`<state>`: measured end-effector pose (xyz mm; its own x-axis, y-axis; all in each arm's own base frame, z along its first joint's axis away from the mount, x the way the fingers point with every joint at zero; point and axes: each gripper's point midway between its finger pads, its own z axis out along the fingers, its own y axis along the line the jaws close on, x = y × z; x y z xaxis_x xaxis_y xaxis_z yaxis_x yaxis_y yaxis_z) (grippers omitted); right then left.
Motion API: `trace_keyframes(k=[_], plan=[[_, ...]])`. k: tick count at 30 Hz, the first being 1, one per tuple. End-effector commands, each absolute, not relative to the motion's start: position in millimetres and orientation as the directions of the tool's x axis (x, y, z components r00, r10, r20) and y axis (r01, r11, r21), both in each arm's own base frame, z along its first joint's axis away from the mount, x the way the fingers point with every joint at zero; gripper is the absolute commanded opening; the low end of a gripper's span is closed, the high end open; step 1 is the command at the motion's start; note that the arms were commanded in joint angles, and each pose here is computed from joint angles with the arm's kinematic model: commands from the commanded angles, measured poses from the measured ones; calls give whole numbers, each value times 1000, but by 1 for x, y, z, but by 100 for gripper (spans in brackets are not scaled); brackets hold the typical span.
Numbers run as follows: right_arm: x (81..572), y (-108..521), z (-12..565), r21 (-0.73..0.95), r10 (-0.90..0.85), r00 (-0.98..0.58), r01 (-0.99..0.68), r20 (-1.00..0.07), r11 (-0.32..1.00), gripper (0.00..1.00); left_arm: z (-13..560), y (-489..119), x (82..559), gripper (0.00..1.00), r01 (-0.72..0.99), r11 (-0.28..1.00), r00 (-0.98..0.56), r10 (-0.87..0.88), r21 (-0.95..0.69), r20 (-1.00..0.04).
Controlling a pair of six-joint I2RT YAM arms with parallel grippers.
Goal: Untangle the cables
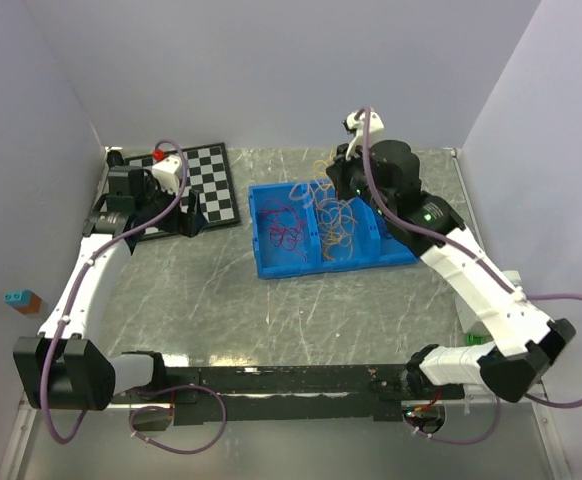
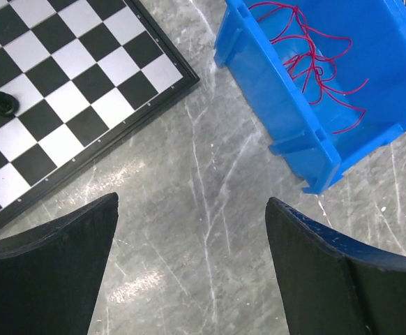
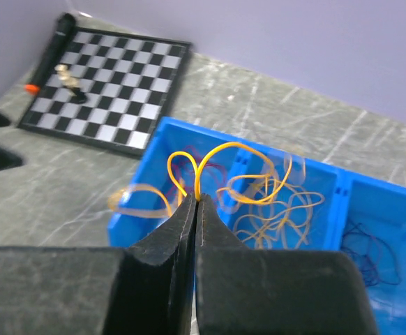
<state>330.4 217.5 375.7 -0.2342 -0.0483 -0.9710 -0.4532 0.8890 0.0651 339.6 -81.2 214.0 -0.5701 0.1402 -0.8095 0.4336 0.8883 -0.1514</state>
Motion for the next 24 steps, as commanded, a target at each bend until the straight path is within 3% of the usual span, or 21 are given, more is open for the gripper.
trace_keyframes(k=[1,16,22,24], plan=[[353,206,380,31,-70,-221,-425,-973,905,0,234,-76,341,91,441,893,-483,156,-86,-862],[411,181,259,-11,-98,-448,-194,-888,981,0,203,-72,334,97,411,906,-518,142,-99,-843],[414,169,218,79,-17,-554,-150,-832,985,2,210,-67,336,97,377,922,-492,121,-86,-862],[411,172,212,103,-9,-576,-162,-817,981,40,211,-68,336,97,368,925,-494,104,-99,-863]])
